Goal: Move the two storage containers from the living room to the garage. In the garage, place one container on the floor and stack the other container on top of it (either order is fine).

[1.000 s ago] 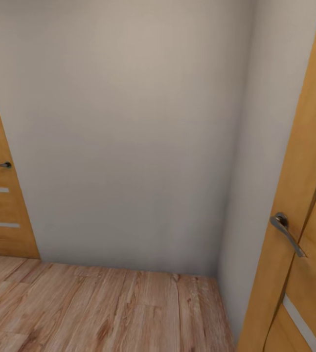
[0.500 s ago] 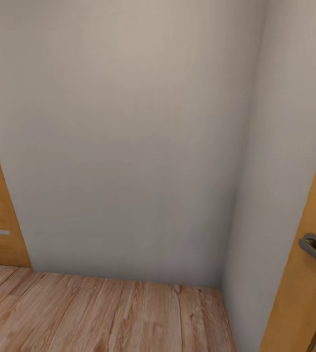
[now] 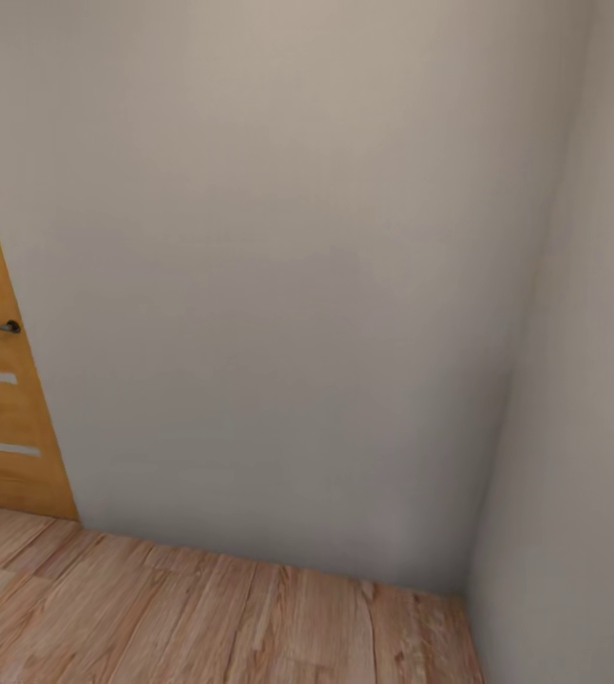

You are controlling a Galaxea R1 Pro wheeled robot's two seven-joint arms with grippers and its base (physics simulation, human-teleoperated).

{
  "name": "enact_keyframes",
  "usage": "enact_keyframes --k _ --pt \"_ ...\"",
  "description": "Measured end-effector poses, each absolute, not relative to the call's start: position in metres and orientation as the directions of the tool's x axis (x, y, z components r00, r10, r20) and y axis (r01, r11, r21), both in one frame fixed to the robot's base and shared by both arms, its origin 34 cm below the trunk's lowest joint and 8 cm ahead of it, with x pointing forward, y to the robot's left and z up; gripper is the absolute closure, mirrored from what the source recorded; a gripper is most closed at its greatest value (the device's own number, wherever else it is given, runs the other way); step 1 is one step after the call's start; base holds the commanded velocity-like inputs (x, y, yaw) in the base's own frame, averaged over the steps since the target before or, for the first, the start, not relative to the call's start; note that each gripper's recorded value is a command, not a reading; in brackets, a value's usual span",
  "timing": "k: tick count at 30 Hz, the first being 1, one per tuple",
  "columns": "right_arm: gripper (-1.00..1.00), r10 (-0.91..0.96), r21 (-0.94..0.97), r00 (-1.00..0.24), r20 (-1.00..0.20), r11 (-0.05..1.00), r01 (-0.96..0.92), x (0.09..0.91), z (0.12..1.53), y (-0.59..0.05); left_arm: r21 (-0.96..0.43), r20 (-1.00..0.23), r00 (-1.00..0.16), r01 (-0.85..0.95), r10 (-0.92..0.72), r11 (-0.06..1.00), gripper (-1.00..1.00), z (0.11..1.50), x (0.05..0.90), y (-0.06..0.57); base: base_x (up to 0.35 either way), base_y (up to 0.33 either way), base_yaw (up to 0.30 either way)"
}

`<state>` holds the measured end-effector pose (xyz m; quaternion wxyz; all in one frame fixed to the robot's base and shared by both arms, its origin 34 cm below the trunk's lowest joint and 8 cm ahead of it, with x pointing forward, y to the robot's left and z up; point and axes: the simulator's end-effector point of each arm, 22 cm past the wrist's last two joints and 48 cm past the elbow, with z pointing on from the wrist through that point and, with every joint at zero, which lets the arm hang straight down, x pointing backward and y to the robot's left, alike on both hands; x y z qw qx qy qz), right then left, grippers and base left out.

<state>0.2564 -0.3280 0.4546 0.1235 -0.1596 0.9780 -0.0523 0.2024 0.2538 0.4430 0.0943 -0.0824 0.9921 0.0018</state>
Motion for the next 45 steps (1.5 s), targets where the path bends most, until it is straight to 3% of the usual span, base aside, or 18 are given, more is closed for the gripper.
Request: enact_keyframes --k 19,45 --pt "-1.0 -0.326 -0.142 -0.919 -0.224 0.943 -0.3 0.2563 0.4544 -0.328 -0.012 -0.188 -0.968 -0.166 -0.166 0.986 -1.0 0.4429 0.2028 0.2536 0.057 0.0 0.275" --pt "-1.0 -0.328 -0.142 -0.918 -0.225 0.943 -0.302 0.2565 0.4546 -0.3279 -0.011 -0.189 -0.967 -0.17 -0.169 0.985 -1.0 0.4431 0.2029 0.2544 0.306 0.0 0.276"
